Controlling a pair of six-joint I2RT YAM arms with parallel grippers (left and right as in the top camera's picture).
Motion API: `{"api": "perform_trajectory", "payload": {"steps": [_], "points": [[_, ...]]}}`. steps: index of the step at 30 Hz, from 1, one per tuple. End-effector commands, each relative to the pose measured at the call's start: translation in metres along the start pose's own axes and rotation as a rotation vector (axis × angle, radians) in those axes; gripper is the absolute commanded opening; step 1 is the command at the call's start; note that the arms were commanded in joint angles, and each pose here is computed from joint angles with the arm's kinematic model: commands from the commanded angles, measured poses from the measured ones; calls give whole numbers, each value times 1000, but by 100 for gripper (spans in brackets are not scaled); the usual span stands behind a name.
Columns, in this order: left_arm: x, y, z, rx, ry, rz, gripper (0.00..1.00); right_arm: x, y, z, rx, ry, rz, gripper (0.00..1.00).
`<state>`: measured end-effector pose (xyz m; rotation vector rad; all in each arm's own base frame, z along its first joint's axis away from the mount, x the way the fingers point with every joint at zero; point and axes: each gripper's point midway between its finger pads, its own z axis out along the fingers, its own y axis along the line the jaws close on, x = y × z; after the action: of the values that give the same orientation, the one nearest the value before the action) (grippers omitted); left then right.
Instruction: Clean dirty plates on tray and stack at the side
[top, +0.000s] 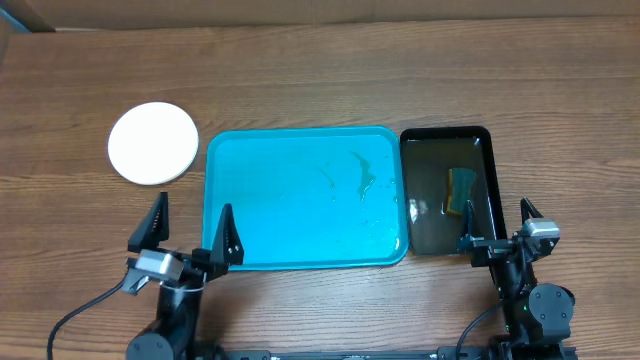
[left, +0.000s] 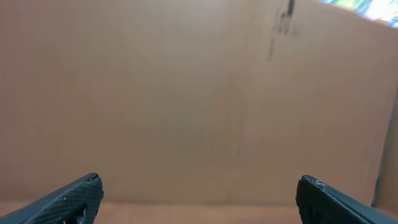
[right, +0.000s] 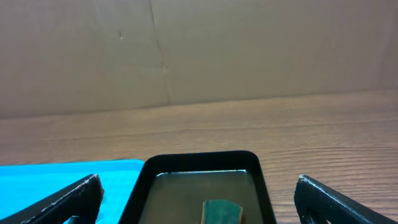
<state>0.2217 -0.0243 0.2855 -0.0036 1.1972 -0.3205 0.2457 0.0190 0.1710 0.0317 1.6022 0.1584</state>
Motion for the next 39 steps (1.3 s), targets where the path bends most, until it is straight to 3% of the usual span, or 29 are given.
{"api": "perform_trajectory", "payload": {"steps": [1, 13, 17, 39], "points": [[20, 10, -2, -40, 31, 1, 100, 2, 0, 0, -2, -5, -3, 100], [120, 48, -29, -219, 418, 16, 100, 2, 0, 0, -2, -5, -3, 100], [119, 48, -29, -199, 423, 93, 100, 2, 0, 0, -2, -5, -3, 100], [119, 48, -29, -202, 423, 94, 100, 2, 0, 0, -2, -5, -3, 100]]}}
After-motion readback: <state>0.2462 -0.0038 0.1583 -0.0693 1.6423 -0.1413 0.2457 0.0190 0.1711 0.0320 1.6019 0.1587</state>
